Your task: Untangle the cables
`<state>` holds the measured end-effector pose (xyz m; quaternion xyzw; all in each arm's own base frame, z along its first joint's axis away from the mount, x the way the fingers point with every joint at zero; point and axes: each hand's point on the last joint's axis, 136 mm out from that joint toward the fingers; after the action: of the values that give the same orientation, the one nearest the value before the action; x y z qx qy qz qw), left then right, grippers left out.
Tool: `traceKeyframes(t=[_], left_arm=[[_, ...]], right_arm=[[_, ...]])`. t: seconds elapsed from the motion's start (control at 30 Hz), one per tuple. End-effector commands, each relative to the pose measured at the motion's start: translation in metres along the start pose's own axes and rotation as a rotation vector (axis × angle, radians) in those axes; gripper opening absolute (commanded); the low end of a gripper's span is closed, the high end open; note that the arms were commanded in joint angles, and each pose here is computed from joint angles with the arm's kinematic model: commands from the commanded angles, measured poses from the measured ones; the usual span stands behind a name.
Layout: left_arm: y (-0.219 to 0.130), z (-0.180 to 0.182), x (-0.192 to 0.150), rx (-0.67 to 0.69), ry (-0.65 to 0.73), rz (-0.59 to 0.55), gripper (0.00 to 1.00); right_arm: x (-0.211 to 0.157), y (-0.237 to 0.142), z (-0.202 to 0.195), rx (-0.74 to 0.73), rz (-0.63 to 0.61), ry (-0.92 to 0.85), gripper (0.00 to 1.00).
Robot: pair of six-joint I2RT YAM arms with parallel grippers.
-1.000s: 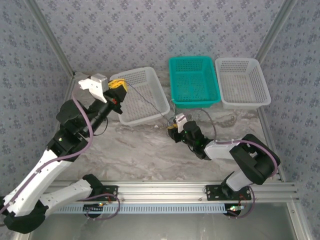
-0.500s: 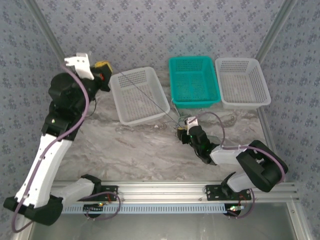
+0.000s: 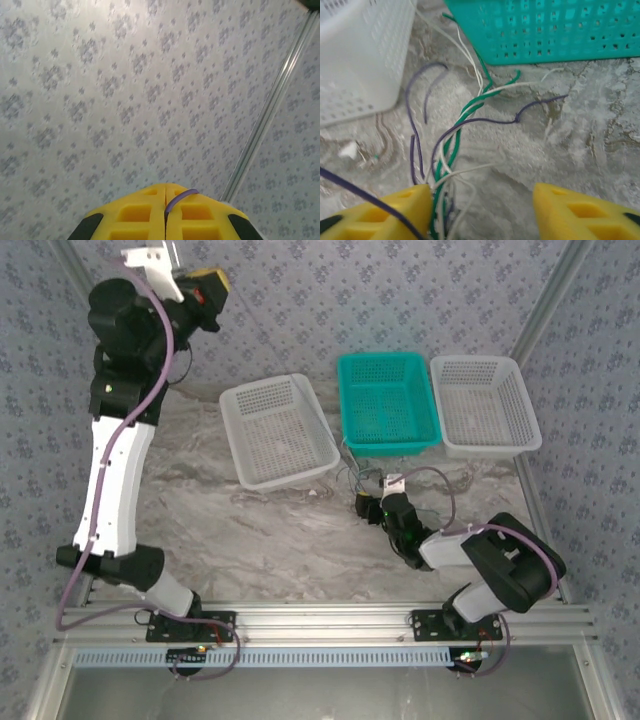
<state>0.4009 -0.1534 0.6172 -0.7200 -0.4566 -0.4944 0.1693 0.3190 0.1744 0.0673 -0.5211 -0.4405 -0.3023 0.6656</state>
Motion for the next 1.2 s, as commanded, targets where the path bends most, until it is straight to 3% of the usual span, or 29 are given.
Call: traceKeyframes(t=[0.0,0.13,0.2,0.3,0.43,0.67,0.83,0.93,1.07,1.1,1.17], left_arm=[[-0.026,-0.059,0.059,-0.2,-0.003,-0.15,0.0],[-0.011,-0.085,-0.008,-0.326,0.005,0.038,0.0],[-0.01,-0.093,-0.045,-0.351,0.02,0.111,0.0],[-0.012,-0.093,-0.089,-0.355,0.005,0.159,0.0],[-0.018,-0.088,-0.124,-0.361,-0.066,0.183,0.0],[-0.031,-0.094,-0.133,-0.359,-0.091,0.181,0.0],[-0.043,-0.101,-0.117,-0.354,-0.098,0.15,0.0],[-0.05,-0.104,-0.108,-0.356,-0.1,0.132,0.0],[-0.057,-0.109,-0.103,-0.369,-0.111,0.122,0.0],[-0.059,-0.11,-0.102,-0.37,-0.112,0.118,0.0],[-0.063,-0.11,-0.1,-0.367,-0.107,0.114,0.0]], right_arm=[[-0.051,-0.006,-0.016,-0.04,0.165,-0.048,0.86],[-0.006,-0.023,0.028,0.169,0.064,-0.082,0.98],[0.023,-0.04,0.046,0.26,0.001,-0.099,1.0],[0.067,-0.073,0.07,0.403,-0.101,-0.149,1.0],[0.117,-0.11,0.083,0.487,-0.221,-0.195,1.0],[0.17,-0.132,0.115,0.635,-0.372,-0.217,1.0],[0.184,-0.107,0.151,0.703,-0.364,-0.184,1.0],[0.186,-0.081,0.159,0.642,-0.387,-0.178,0.98],[0.186,-0.041,0.166,0.585,-0.405,-0.181,0.85],[0.186,-0.035,0.171,0.599,-0.415,-0.177,0.78],[0.186,-0.025,0.178,0.616,-0.416,-0.154,0.52]])
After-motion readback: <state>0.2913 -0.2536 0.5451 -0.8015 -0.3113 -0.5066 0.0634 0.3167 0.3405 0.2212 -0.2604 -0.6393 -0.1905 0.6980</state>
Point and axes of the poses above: each hand's point on the last joint's axis, 136 mm out from that joint toward the fingers, its own y axis out along the fingers, its own z axis along the line the jaws close on, x = y × z, and after that the axes turned 10 degrees about -y, right-handed
